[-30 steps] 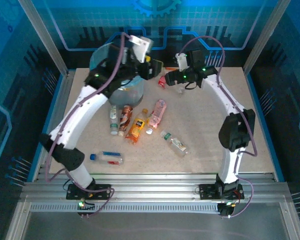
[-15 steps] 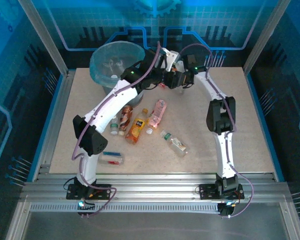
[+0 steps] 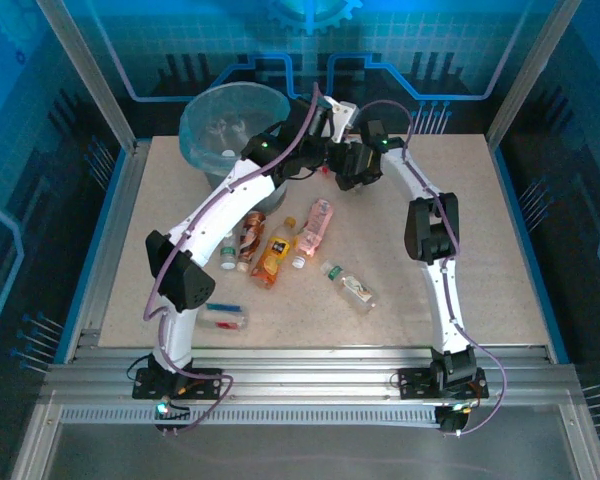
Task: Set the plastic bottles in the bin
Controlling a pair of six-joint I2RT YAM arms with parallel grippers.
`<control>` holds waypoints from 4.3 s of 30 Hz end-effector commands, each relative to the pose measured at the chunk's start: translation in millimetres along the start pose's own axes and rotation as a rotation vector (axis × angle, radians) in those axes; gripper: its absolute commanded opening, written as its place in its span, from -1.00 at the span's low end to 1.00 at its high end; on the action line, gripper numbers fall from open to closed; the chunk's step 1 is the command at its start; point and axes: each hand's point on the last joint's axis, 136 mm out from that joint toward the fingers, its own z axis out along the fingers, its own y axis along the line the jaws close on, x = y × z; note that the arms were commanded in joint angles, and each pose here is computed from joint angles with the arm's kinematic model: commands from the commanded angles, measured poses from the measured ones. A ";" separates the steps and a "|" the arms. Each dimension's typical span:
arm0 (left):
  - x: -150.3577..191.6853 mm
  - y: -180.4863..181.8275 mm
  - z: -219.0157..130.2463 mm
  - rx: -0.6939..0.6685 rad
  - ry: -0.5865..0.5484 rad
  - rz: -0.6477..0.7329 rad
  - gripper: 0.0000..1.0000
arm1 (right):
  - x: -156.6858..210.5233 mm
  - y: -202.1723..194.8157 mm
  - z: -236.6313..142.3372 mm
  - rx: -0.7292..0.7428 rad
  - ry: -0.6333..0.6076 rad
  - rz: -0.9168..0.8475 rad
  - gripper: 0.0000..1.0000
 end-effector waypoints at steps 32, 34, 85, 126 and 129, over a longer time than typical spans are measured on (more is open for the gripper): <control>-9.4 -16.6 -80.3 0.007 -0.159 -0.079 0.25 | 27.0 28.1 -114.2 -0.006 -0.161 0.070 -0.10; -12.3 -15.5 -84.0 -0.003 -0.175 -0.095 0.25 | 30.1 32.4 -128.2 -0.005 -0.193 0.085 -0.13; -36.1 -1.9 -217.0 -0.014 -0.464 -0.271 -0.49 | 48.1 240.9 -395.4 -0.483 -0.771 -0.153 -0.21; -133.5 243.3 -256.8 -0.831 -0.534 0.087 -1.00 | -41.3 211.0 -396.0 -0.230 -0.739 -0.189 0.79; -122.2 263.9 -236.3 -0.858 -0.473 0.094 -1.00 | -38.5 211.7 -385.9 -0.238 -0.710 -0.187 0.79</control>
